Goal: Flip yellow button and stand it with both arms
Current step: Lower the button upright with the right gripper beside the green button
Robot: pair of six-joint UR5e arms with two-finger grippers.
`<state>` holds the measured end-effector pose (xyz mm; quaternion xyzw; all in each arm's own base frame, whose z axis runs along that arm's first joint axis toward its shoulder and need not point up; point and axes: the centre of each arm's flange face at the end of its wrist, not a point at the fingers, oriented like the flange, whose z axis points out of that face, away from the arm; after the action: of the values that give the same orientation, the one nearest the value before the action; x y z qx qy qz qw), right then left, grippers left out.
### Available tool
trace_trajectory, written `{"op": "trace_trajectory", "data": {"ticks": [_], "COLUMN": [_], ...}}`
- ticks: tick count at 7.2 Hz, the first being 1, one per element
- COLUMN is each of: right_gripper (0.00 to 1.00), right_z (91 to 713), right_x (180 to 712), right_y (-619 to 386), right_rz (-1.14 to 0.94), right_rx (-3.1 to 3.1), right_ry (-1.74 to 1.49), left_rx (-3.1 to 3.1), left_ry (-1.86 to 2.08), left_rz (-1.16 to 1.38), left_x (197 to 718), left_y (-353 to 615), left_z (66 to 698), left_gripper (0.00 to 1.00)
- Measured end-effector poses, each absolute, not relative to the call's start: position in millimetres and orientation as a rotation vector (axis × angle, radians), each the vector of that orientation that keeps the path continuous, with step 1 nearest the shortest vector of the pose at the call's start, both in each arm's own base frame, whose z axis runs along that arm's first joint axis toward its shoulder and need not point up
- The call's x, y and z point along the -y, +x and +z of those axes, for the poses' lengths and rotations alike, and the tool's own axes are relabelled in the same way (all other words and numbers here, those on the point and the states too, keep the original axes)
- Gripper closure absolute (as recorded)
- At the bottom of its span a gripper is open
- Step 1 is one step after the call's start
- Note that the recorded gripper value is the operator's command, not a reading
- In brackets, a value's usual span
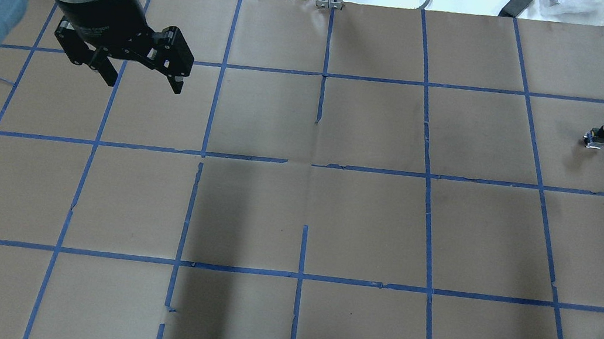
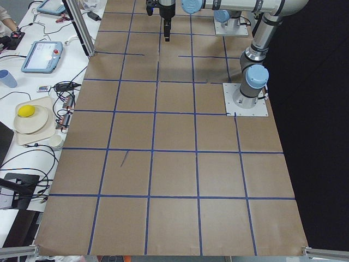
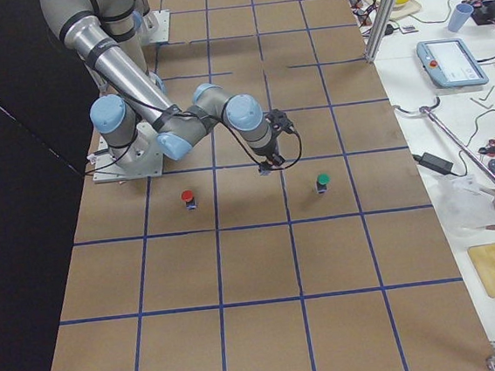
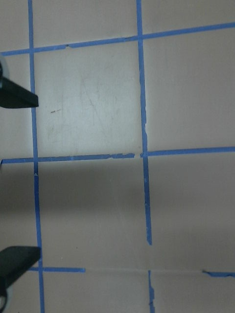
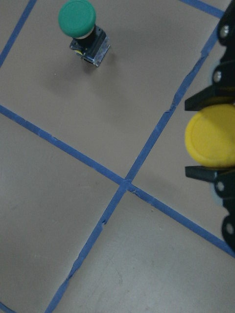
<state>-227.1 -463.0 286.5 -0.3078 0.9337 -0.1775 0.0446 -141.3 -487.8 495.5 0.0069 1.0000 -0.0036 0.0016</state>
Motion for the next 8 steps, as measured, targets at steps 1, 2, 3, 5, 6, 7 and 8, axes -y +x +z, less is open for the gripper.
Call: {"op": "trace_trajectory", "data": {"ticks": [1,2,3,5,6,7,8], "right_gripper": [0.89,0.89,0.9,0.91,0.9,0.9,0.9], "right_z": [277,271,268,259,252,242,230], "right_x": [451,441,436,432,431,425,417], "right_y": [-238,-249,-256,-264,-268,-278,-289], "right_rz": [-0.608,-0.667,-0.721,-0.801,-0.812,-0.812,-0.812], "right_rx": [-2.787,-2.732,-2.672,-2.546,-2.508,-2.487,-2.474], "right_ry": [-1.054,-1.173,-1.299,-1.531,-1.581,-1.582,-1.561], "left_rx": [-3.135,-3.124,-3.101,-3.082,-3.081,-3.081,-3.081], "left_ry": [0.01,0.006,0.007,0.008,0.008,0.008,0.008], "left_rz": [-0.01,-0.006,-0.008,-0.005,-0.004,-0.005,-0.007], "left_x": [489,490,490,491,492,492,492], "left_y": [-137,-134,-132,-131,-131,-131,-131], "left_z": [496,496,496,495,495,495,496], "left_gripper": [0.0,0.0,0.0,0.0,0.0,0.0,0.0]}}
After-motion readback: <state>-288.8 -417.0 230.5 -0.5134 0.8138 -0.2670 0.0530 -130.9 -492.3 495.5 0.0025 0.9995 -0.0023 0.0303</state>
